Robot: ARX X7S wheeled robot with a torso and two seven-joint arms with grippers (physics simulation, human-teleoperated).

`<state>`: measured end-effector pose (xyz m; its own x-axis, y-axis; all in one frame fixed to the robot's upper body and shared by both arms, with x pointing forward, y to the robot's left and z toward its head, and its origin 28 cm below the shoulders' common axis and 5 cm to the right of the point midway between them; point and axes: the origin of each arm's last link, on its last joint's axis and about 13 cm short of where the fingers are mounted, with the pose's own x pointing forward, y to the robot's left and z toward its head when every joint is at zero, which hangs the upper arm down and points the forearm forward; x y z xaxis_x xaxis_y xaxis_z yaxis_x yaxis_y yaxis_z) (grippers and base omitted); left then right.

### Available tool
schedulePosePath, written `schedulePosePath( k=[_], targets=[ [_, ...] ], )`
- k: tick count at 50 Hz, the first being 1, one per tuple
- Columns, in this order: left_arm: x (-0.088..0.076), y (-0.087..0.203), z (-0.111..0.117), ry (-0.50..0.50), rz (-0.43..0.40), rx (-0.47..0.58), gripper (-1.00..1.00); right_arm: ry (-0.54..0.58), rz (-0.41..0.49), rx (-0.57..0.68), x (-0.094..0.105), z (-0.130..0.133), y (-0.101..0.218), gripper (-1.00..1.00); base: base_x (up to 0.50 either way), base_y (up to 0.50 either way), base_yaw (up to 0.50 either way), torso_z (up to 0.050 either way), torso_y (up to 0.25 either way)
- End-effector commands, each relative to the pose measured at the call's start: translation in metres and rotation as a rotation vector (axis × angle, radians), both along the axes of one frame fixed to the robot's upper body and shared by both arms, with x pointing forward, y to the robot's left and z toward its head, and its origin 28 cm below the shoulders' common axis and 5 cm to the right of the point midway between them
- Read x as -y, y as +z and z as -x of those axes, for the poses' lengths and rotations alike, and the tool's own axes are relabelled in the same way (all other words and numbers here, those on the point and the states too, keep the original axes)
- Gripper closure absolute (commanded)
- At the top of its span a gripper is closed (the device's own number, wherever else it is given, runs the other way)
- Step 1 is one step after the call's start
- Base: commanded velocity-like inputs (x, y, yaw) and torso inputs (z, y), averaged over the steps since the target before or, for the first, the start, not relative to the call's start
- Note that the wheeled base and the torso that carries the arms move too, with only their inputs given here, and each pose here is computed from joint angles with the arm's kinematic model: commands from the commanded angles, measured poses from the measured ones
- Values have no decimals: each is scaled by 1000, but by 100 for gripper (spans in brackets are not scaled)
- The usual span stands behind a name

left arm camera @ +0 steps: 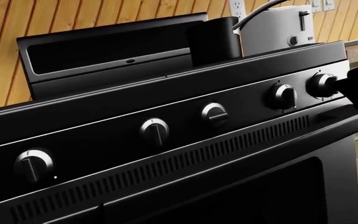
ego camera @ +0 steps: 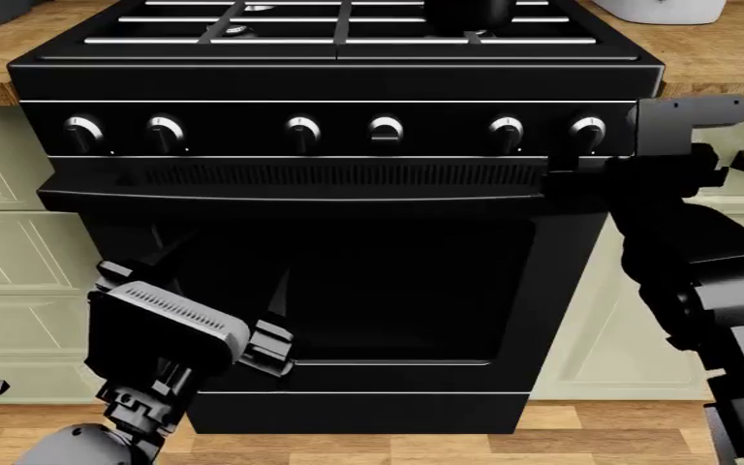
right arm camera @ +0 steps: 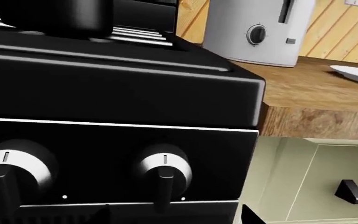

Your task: Frozen meat rests on a plate on the counter. Retrieve the meat and place it in a pot on a burner. Then turn the burner on.

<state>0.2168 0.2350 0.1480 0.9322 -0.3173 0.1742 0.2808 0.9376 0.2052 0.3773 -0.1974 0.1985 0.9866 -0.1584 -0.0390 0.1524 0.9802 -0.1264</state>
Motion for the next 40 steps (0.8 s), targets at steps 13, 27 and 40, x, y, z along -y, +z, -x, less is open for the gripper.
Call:
schedulePosePath(
  k=[13, 27, 40],
  targets=[
    [-1, -3, -2, 13, 5, -11, -100, 17, 7, -52, 4, -20, -4, -100, 0, 0, 0, 0, 0],
    [-1, -4, -3, 18, 8, -16, -100, 20, -16, -75, 8, -33, -6, -100, 0, 0, 0, 0, 0],
    [-2, -5, -3, 24, 14, -18, -100, 20, -13, -73, 9, -40, -4, -100, 0, 0, 0, 0, 0]
  ],
)
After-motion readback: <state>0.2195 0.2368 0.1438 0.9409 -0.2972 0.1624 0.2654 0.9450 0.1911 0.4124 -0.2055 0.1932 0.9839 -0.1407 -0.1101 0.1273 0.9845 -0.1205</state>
